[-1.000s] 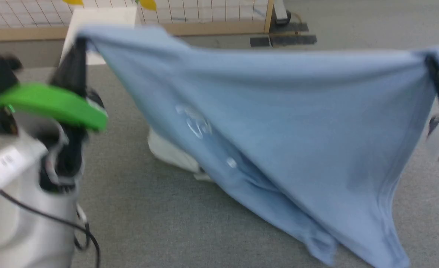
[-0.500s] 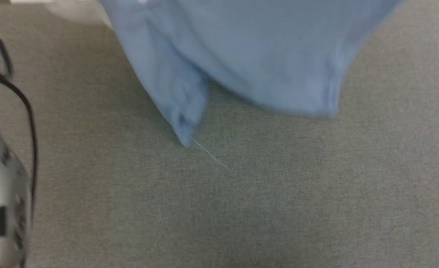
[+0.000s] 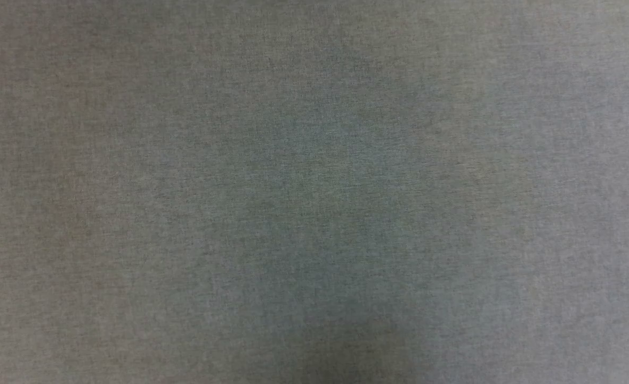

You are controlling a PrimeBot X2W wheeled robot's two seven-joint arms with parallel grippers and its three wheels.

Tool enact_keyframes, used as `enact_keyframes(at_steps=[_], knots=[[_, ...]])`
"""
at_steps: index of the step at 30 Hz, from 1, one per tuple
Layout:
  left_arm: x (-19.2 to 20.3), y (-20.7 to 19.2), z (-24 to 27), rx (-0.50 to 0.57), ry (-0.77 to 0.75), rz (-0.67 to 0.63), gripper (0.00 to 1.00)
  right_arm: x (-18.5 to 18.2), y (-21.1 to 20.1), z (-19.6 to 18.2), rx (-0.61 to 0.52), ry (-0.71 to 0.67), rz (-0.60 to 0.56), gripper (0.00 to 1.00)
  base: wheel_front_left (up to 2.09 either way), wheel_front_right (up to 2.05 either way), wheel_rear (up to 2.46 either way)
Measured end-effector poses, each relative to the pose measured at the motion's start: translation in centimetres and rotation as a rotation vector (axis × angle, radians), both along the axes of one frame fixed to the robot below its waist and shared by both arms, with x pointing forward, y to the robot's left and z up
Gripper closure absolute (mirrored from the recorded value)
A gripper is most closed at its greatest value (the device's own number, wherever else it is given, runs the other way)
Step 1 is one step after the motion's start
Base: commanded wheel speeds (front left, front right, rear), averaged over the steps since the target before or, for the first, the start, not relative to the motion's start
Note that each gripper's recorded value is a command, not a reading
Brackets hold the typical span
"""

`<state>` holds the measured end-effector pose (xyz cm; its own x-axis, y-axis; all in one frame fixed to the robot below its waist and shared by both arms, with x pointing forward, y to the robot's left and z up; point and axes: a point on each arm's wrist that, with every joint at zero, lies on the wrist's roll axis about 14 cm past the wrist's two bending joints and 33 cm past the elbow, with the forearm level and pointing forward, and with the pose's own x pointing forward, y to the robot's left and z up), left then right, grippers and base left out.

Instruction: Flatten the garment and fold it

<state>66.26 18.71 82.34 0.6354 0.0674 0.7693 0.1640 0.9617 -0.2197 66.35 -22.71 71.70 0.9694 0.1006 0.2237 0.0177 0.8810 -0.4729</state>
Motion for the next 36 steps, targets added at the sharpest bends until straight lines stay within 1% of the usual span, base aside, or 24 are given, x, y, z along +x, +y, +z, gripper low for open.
enact_keyframes(at_steps=[3, 7, 10, 13, 16, 19, 22, 24, 29, 32, 36], knots=[[1.9, 0.7, -4.4, 0.039, 0.127, 0.029, 1.0, 0.7, 0.8, -3.6, 0.018, 0.07, 0.029, 1.0, 0.0, 0.0, 0.0], [3.4, 2.0, -13.3, 0.134, 0.379, 0.07, 1.0, 0.1, 2.4, -10.4, 0.069, 0.216, 0.081, 1.0, 0.0, 0.0, 0.0], [2.5, 3.0, -19.6, 0.193, 0.554, 0.083, 1.0, -1.3, 3.6, -14.8, 0.116, 0.315, 0.113, 1.0, 0.0, 0.0, 0.0], [0.2, 4.3, -25.4, 0.244, 0.723, 0.09, 1.0, -3.6, 4.7, -18.7, 0.163, 0.411, 0.143, 1.0, 0.0, 0.0, 0.0], [-3.3, 5.1, -30.8, 0.283, 0.903, 0.066, 1.0, -6.1, 5.1, -21.5, 0.216, 0.483, 0.152, 1.0, 0.0, 0.0, 0.0], [-8.8, 5.0, -37.7, 0.322, 1.18, -0.014, 1.0, -8.8, 5.2, -23.5, 0.296, 0.535, 0.145, 1.0, 0.0, 0.0, 0.0], [-14.4, 4.7, -41.5, 0.303, 1.363, -0.086, 1.0, -11.6, 5.2, -25.2, 0.356, 0.581, 0.133, 1.0, 0.0, 0.0, 0.0], [-17.7, 4.2, -42.8, 0.293, 1.444, -0.132, 1.0, -13.6, 5.4, -26.0, 0.377, 0.606, 0.132, 1.0, 0.0, 0.0, 0.0], [-25.1, 2.8, -43.3, 0.254, 1.555, -0.222, 1.0, -18.6, 5.1, -28.0, 0.386, 0.676, 0.115, 1.0, 0.0, 0.0, 0.0], [-29.4, 2.8, -43.7, 0.235, 1.623, -0.227, 1.0, -21.2, 5.3, -28.4, 0.374, 0.691, 0.121, 1.0, 0.0, 0.0, 0.0], [-34.1, 2.8, -44.0, 0.221, 1.704, -0.225, 1.0, -24.2, 5.2, -29.3, 0.333, 0.724, 0.114, 1.0, 0.0, 0.0, 0.0]])
